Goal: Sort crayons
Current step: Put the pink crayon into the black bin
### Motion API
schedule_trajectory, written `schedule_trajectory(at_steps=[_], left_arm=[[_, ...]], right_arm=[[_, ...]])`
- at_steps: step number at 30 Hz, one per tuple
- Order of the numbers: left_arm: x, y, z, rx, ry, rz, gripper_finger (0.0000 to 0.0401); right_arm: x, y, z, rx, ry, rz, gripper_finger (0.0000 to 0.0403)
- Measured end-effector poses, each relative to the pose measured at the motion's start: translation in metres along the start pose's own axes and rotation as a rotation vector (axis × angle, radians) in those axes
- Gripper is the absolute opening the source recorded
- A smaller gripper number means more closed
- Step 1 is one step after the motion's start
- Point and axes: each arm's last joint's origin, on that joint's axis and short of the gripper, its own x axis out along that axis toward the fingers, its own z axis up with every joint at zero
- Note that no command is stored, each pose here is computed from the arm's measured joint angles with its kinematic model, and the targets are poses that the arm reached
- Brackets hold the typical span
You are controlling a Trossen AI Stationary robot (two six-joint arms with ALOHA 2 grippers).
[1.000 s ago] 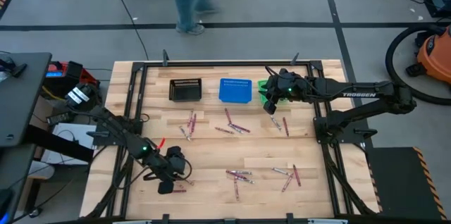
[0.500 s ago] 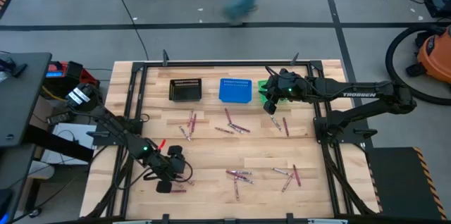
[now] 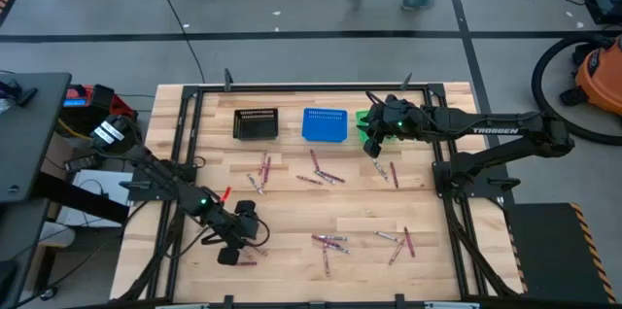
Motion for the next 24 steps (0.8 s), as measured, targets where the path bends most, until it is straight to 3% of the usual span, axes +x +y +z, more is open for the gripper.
schedule_trajectory(at_steps=[16, 24], left_arm=[[-0.017, -0.003, 0.03, 0.05, 0.105, 0.059, 0.0103], [0.008, -0.007, 0.026, 0.064, 0.133, 0.02, 0.0103]], right_arm=[[0.0, 0.0, 0.0, -0.001, 0.001, 0.0, 0.0113], [0.0, 0.0, -0.001, -0.004, 0.009, -0.001, 0.0113]])
